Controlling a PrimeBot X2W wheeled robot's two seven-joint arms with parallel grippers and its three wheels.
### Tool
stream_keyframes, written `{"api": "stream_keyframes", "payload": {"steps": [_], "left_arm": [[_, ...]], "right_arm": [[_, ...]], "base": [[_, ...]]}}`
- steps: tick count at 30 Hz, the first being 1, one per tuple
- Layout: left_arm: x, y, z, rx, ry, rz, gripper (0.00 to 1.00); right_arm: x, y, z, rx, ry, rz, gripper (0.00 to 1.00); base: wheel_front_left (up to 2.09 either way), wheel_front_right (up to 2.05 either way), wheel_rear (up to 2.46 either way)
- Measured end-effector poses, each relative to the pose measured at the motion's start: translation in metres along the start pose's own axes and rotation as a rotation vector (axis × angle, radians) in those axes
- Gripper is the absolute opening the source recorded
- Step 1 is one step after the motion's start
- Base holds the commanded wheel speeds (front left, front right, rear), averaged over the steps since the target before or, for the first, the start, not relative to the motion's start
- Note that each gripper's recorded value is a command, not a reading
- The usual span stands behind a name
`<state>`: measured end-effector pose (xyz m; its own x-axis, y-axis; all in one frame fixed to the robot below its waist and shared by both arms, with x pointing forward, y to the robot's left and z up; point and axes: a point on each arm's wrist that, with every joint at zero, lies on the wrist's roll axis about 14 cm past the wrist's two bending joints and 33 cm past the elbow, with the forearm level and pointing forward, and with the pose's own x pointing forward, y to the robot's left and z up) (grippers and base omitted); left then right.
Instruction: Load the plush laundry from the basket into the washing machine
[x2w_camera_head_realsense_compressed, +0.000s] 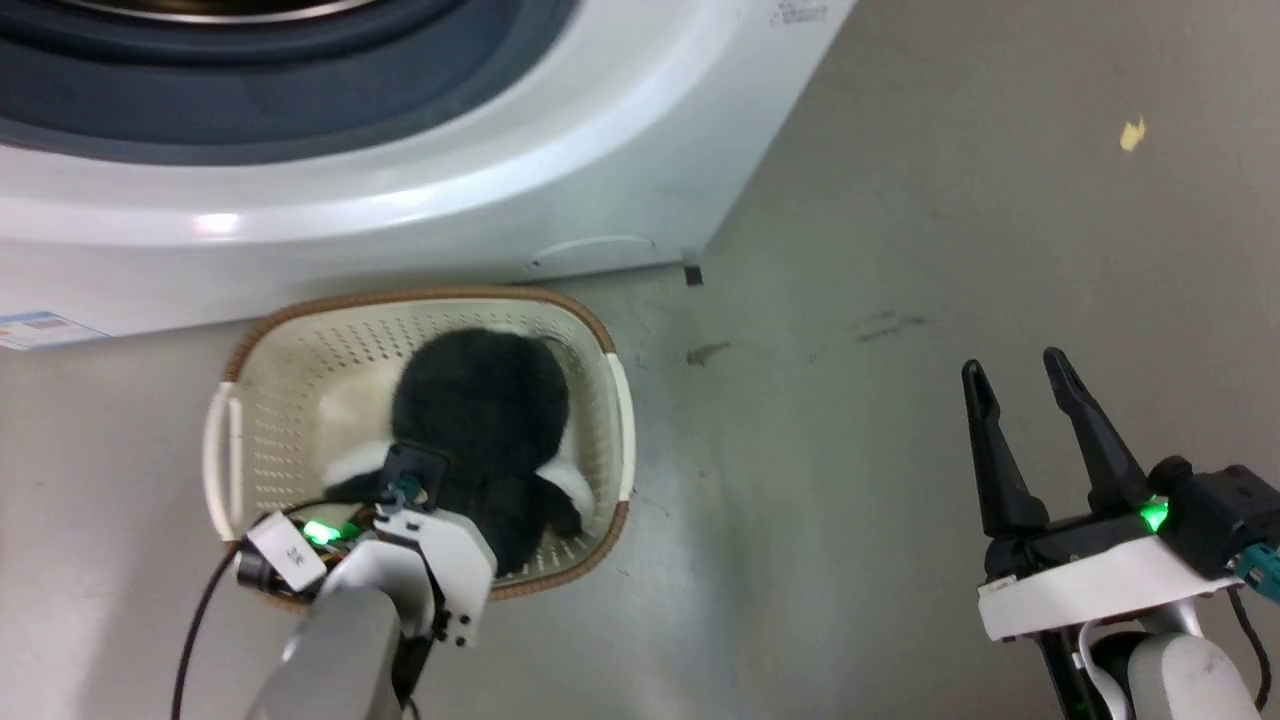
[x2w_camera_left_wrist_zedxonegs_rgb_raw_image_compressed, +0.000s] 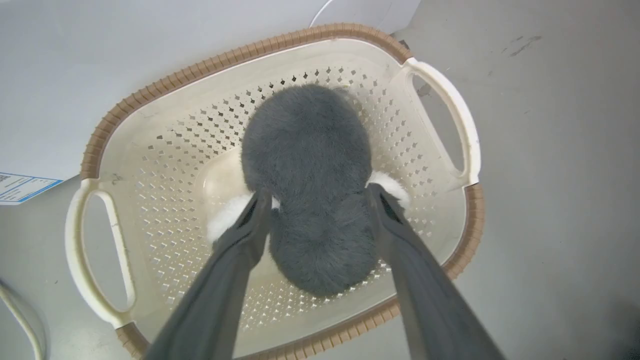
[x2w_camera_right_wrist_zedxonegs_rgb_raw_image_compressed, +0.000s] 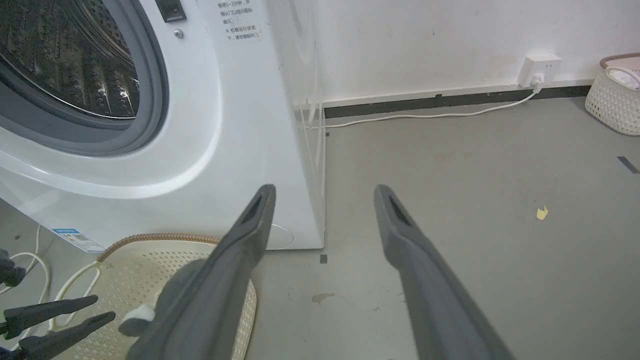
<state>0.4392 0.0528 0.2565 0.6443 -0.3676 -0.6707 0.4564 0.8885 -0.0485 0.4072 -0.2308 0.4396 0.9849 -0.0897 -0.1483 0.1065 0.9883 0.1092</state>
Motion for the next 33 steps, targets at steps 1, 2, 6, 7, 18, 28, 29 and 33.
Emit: {"api": "stream_keyframes", "payload": {"steps": [1, 2, 6, 7, 18, 28, 29, 33], "left_arm": [[0.004, 0.000, -0.004, 0.008, 0.020, -0.006, 1.00], [0.008, 0.000, -0.007, 0.013, 0.037, -0.009, 1.00], [0.026, 0.001, -0.019, 0.035, 0.118, -0.025, 1.00], [0.030, 0.002, -0.021, 0.035, 0.134, -0.027, 1.00], [0.076, 0.010, -0.049, 0.047, 0.343, -0.054, 1.00], [0.103, 0.002, -0.079, 0.077, 0.512, -0.106, 1.00], [0.106, 0.002, -0.082, 0.083, 0.524, -0.107, 1.00], [0.117, 0.007, -0.093, 0.083, 0.570, -0.090, 1.00]], "right_arm": [[0.001, -0.001, -0.002, 0.002, 0.003, -0.005, 1.00], [0.001, -0.003, -0.003, 0.003, 0.008, -0.010, 1.00], [0.004, -0.009, -0.010, 0.012, 0.020, -0.029, 1.00], [0.005, -0.010, -0.012, 0.013, 0.025, -0.032, 1.00], [0.010, -0.026, -0.031, 0.031, 0.062, -0.084, 1.00], [0.011, -0.041, -0.050, 0.036, 0.102, -0.135, 1.00], [0.011, -0.043, -0.051, 0.037, 0.104, -0.139, 1.00], [0.011, -0.049, -0.059, 0.039, 0.119, -0.161, 1.00]], "base": [[0.00, 0.00, 0.00], [0.00, 0.00, 0.00], [0.00, 0.00, 0.00], [0.00, 0.00, 0.00], [0.00, 0.00, 0.00], [0.00, 0.00, 0.00], [0.00, 0.00, 0.00], [0.00, 0.00, 0.00]]}}
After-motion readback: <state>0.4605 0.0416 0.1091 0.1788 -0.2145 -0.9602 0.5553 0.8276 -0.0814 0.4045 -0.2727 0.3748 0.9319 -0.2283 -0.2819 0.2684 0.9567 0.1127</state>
